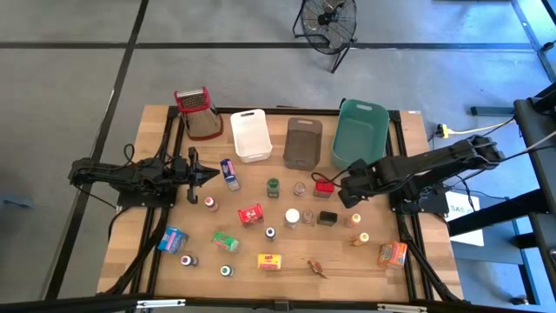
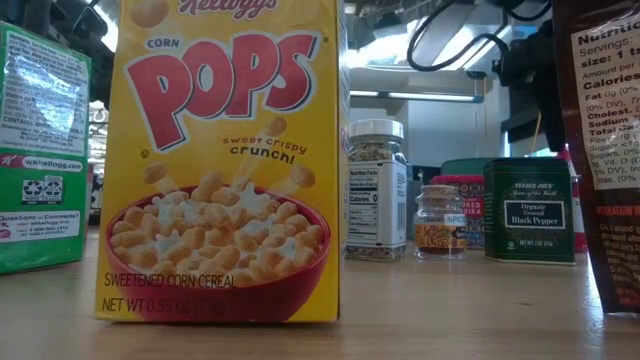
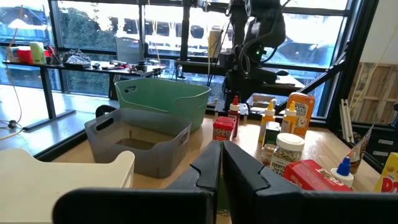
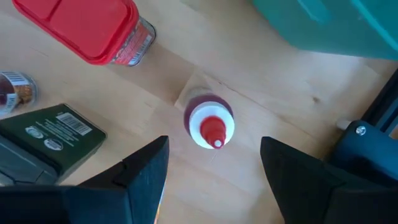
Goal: Pick & Place Kitchen Items
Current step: Put the red food coloring into the white bin
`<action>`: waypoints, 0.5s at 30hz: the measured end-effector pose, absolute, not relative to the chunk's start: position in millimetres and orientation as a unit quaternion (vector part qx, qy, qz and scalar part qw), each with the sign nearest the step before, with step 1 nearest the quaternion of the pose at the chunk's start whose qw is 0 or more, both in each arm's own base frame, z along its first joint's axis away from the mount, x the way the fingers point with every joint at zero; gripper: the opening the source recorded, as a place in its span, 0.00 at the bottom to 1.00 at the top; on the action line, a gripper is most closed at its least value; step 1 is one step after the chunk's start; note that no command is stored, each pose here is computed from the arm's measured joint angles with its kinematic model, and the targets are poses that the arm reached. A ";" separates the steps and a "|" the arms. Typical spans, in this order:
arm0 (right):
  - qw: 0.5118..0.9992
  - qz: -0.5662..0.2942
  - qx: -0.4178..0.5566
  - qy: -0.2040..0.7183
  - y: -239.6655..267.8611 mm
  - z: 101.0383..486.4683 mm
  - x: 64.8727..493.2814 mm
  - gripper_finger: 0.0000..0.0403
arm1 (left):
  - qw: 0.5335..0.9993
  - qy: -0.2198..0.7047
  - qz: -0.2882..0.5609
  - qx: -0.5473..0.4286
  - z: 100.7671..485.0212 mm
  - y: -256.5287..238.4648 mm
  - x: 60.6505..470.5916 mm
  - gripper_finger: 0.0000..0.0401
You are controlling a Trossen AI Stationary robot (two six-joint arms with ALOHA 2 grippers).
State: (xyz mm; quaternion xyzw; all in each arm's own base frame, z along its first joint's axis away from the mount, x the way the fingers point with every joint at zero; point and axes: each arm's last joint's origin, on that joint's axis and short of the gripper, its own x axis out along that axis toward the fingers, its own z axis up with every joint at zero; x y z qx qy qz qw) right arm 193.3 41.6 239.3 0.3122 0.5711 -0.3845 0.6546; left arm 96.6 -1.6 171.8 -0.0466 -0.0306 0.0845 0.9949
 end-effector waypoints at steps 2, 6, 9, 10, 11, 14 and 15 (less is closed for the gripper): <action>0.655 -0.384 0.313 0.571 42.2 237.8 195.3 0.64 | 0.995 -0.031 0.084 -0.047 171.8 -1.6 96.6 0.03; 0.654 -0.385 0.315 0.570 42.9 235.6 198.2 0.64 | 0.995 -0.031 0.084 -0.047 171.9 -1.6 96.6 0.03; 0.653 -0.386 0.313 0.572 43.4 233.3 200.4 0.64 | 0.995 -0.031 0.084 -0.047 171.9 -1.6 96.6 0.03; 0.651 -0.387 0.312 0.573 43.5 232.5 200.8 0.64 | 0.995 -0.031 0.084 -0.047 171.8 -1.6 96.6 0.03; 0.649 -0.389 0.310 0.575 43.7 231.2 201.6 0.64 | 0.995 -0.030 0.084 -0.047 171.7 -1.6 96.6 0.03; 0.647 -0.392 0.308 0.577 44.1 229.2 202.8 0.64 | 0.995 -0.031 0.084 -0.047 171.8 -1.6 96.6 0.02; 0.646 -0.392 0.308 0.578 44.2 228.6 203.4 0.64 | 0.995 -0.031 0.084 -0.047 171.8 -1.6 96.6 0.02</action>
